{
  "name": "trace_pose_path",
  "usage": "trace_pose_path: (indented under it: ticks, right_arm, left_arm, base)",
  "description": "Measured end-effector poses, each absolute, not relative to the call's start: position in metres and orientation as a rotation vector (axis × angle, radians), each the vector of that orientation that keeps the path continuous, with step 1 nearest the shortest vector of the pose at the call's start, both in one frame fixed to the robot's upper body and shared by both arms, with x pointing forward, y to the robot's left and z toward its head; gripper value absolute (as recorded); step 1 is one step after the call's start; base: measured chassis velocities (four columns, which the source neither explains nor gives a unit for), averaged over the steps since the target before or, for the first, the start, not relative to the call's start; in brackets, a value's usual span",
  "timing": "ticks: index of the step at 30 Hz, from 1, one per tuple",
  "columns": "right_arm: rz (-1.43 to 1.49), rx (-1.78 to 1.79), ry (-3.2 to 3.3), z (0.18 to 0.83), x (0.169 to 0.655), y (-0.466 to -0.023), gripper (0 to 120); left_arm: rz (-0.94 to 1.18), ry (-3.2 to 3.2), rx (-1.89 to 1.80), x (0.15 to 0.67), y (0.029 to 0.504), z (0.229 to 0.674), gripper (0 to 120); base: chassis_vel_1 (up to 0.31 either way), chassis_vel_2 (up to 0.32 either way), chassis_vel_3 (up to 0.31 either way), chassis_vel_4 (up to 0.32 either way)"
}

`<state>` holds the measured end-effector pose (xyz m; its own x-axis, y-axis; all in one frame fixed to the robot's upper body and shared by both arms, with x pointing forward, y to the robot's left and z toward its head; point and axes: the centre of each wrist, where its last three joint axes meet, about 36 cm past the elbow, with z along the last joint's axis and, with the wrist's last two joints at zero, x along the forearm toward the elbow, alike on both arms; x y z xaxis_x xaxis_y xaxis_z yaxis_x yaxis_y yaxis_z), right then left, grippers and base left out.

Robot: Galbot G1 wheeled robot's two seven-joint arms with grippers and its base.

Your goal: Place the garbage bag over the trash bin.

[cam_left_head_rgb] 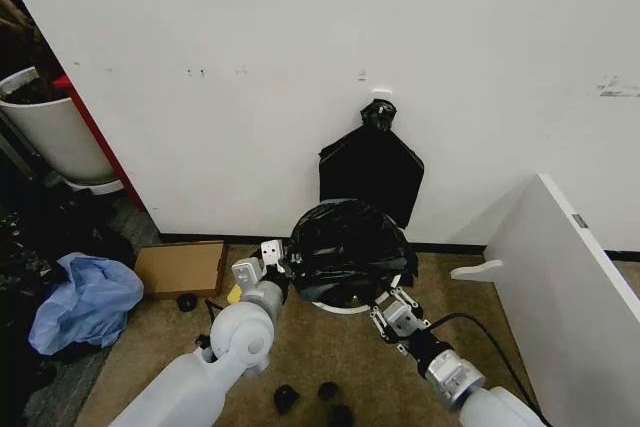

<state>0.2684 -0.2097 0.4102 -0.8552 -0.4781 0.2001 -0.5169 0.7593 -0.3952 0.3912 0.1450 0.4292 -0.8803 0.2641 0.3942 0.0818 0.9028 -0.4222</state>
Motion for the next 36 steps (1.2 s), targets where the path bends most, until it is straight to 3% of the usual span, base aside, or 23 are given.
trace_pose_path:
  ticks: [3,21,36]
  right_arm:
    - [0.676,0.816,-2.869,0.41,0.268,-0.209,0]
    - [0.755,1.038,-2.827,0.393,0.233,-0.218,0]
    - [0.902,0.994,-2.809,0.339,0.25,-0.219,0]
  left_arm:
    - [0.557,-2.611,-0.251,0.391,0.144,0.429,1]
    - [0.629,-2.576,-0.162,0.405,0.16,0.443,1]
    - [0.67,-2.532,-0.188,0.412,0.172,0.465,1]
  base:
    - [0.0,0.0,0.0,0.0]
    - [0.0,0.0,0.0,0.0]
    - [0.0,0.0,0.0,0.0]
